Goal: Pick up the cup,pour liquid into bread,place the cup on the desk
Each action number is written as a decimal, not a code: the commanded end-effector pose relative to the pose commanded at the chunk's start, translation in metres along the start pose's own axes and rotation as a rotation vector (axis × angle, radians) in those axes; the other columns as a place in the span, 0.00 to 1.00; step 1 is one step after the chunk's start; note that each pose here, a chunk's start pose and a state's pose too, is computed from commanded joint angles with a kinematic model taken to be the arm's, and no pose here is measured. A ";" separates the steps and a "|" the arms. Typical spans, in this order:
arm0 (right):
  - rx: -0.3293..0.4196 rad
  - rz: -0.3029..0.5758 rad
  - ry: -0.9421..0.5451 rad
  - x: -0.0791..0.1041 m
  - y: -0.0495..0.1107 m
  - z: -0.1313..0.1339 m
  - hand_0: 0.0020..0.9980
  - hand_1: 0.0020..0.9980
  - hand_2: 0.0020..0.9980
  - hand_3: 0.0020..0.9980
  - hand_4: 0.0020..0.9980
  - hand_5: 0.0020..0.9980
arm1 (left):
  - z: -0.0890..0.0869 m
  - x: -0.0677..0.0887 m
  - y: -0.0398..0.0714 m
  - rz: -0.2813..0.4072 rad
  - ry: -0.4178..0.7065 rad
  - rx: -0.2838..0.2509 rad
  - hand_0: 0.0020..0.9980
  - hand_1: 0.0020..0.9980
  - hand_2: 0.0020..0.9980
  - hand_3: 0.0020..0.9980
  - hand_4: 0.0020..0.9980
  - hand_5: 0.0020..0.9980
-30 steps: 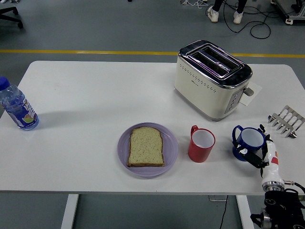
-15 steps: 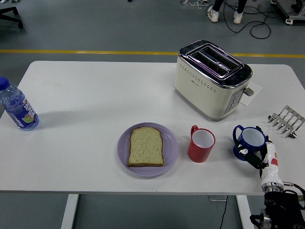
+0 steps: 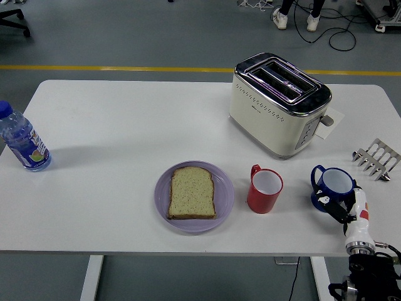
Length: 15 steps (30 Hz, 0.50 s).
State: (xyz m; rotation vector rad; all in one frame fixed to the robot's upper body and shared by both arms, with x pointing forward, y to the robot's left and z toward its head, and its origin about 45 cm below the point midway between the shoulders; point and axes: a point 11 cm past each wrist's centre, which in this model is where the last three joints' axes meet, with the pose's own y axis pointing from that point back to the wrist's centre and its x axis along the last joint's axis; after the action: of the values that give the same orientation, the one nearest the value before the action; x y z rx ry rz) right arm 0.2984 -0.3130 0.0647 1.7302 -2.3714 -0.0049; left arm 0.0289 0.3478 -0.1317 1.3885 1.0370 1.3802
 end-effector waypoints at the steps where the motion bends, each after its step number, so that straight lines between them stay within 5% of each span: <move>1: 0.004 0.003 0.000 0.001 0.000 -0.001 0.66 0.60 0.66 0.60 0.74 0.10 | -0.001 0.000 0.000 0.000 0.000 0.001 0.63 0.64 0.65 0.50 0.24 0.87; 7: 0.042 0.030 -0.012 0.007 0.000 -0.015 0.61 0.55 0.62 0.56 0.71 0.07 | -0.004 0.000 0.000 0.000 -0.003 0.006 0.63 0.64 0.65 0.50 0.24 0.87; 8: 0.046 0.031 -0.014 0.007 0.000 -0.017 0.48 0.48 0.59 0.55 0.57 0.00 | -0.004 0.000 0.000 0.000 -0.003 0.006 0.63 0.64 0.65 0.50 0.24 0.87; 15: 0.113 0.047 -0.027 0.011 -0.001 -0.050 0.48 0.44 0.57 0.54 0.59 0.00 | -0.005 0.001 0.000 0.002 -0.010 0.009 0.63 0.64 0.65 0.50 0.24 0.87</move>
State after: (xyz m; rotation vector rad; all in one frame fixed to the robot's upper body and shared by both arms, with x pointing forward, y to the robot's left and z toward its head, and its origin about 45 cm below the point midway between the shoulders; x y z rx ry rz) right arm 0.3047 -0.3177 0.1153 1.7324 -2.4758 0.1151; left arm 0.0235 0.3487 -0.1320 1.4020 1.0365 1.3698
